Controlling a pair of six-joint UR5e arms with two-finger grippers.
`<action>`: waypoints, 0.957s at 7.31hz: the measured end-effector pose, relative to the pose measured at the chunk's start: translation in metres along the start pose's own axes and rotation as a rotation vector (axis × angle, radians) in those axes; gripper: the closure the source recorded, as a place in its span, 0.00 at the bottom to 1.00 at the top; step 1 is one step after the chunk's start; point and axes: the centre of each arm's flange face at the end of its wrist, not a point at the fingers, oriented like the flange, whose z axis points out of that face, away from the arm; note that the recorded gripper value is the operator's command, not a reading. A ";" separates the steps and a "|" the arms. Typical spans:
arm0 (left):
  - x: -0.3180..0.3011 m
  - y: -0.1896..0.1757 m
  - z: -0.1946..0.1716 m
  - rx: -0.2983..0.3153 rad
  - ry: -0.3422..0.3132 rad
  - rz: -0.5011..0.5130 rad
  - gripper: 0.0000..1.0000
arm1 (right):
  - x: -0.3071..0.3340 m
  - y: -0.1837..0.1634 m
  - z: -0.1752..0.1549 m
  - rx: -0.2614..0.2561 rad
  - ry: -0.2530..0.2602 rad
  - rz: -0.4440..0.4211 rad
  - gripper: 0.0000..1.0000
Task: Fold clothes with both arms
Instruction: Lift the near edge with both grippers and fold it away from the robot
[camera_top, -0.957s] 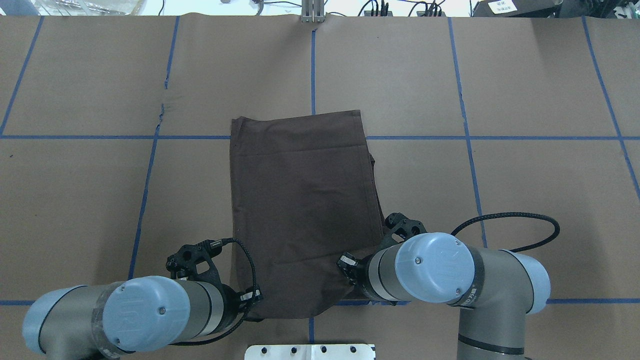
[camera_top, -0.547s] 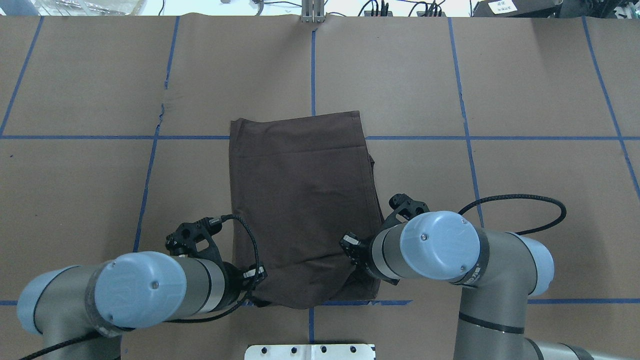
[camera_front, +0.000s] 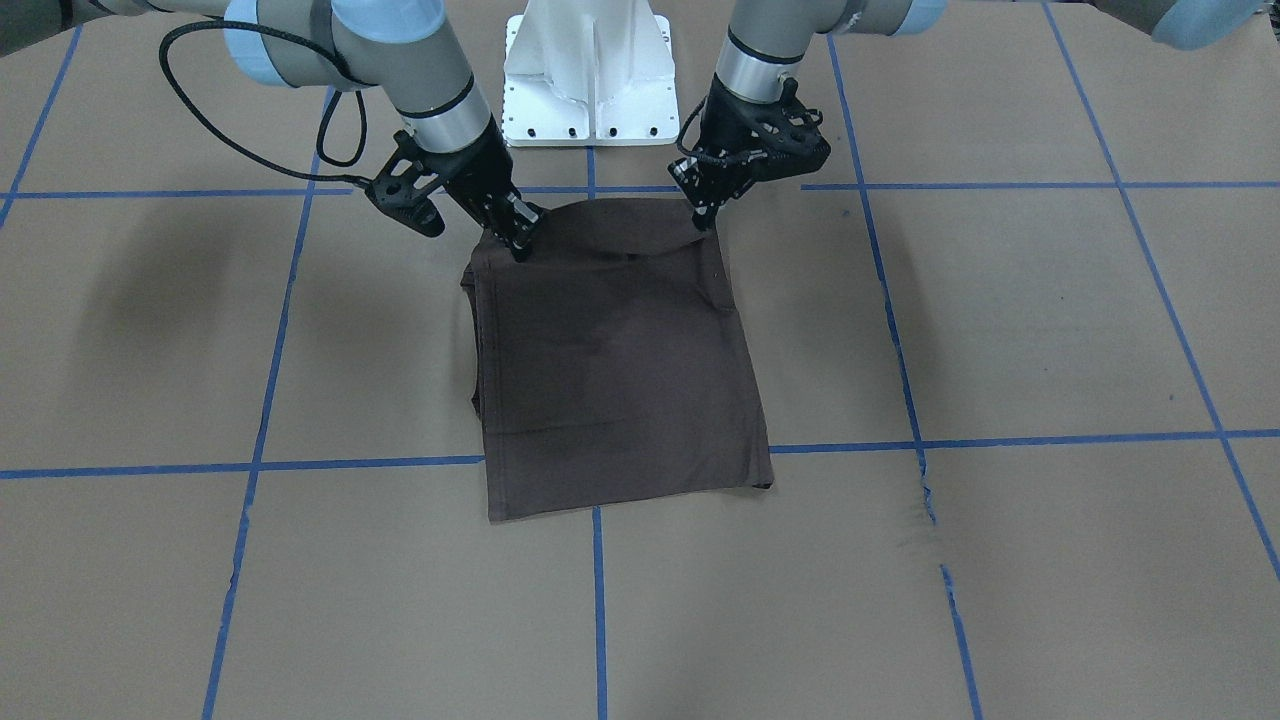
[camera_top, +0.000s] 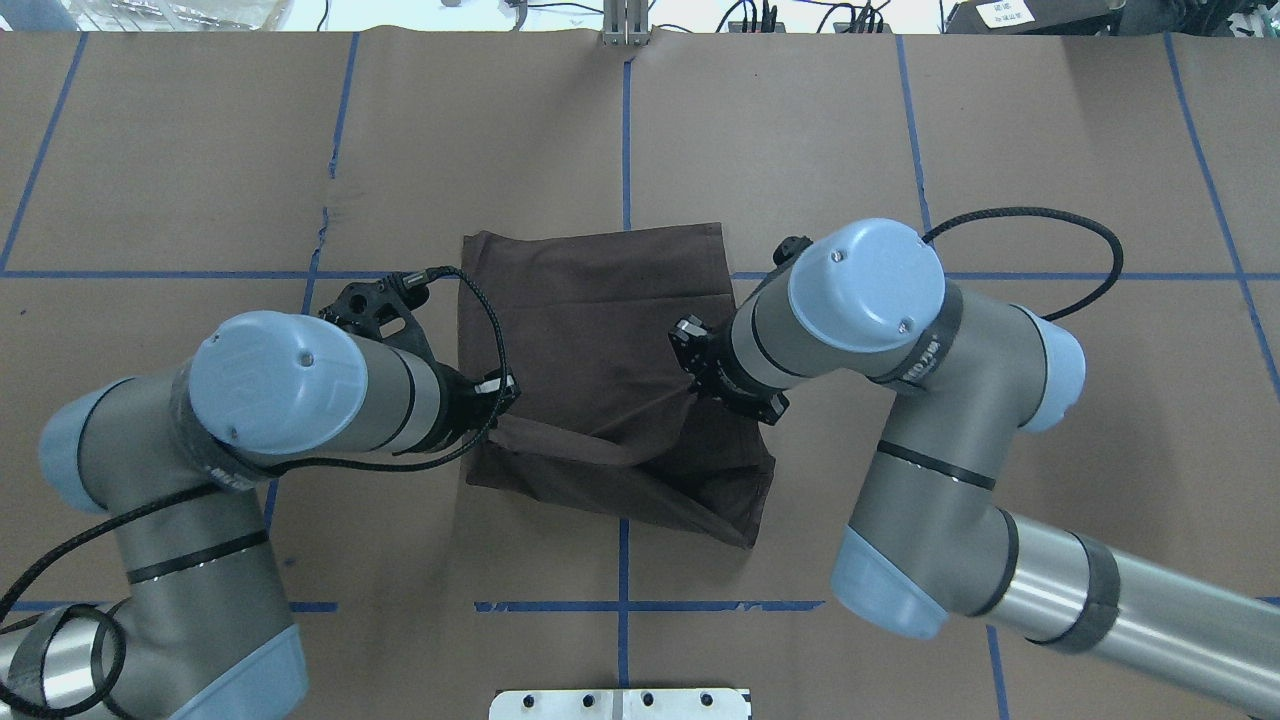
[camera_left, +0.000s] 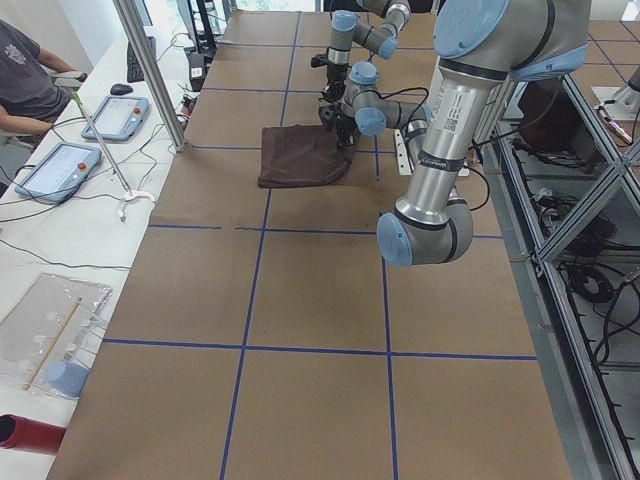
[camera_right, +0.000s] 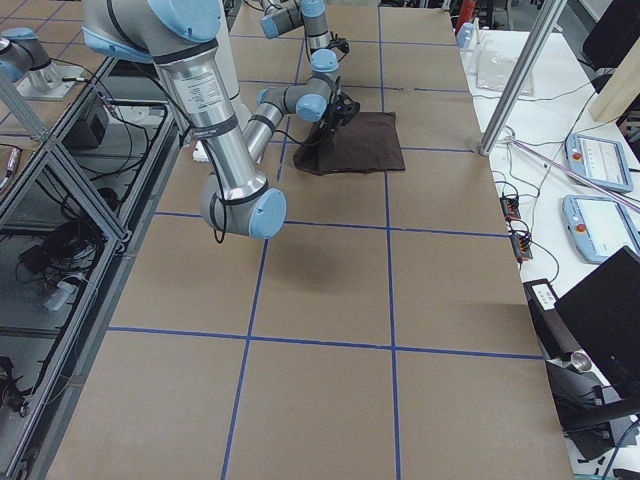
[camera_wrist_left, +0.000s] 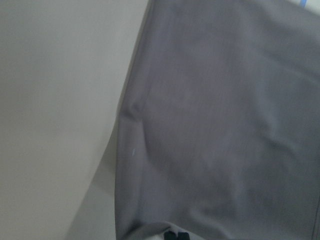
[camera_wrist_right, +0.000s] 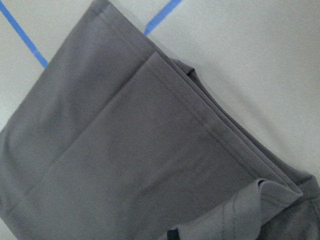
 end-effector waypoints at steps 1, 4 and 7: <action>0.007 -0.027 0.013 0.034 -0.001 -0.005 1.00 | -0.031 -0.020 0.008 0.017 -0.001 0.012 1.00; 0.024 -0.096 0.038 0.112 0.052 -0.037 1.00 | -0.093 -0.080 0.050 0.063 -0.029 0.035 1.00; 0.052 -0.147 0.084 0.169 0.061 -0.045 0.00 | -0.120 -0.124 0.083 0.099 -0.025 0.024 0.01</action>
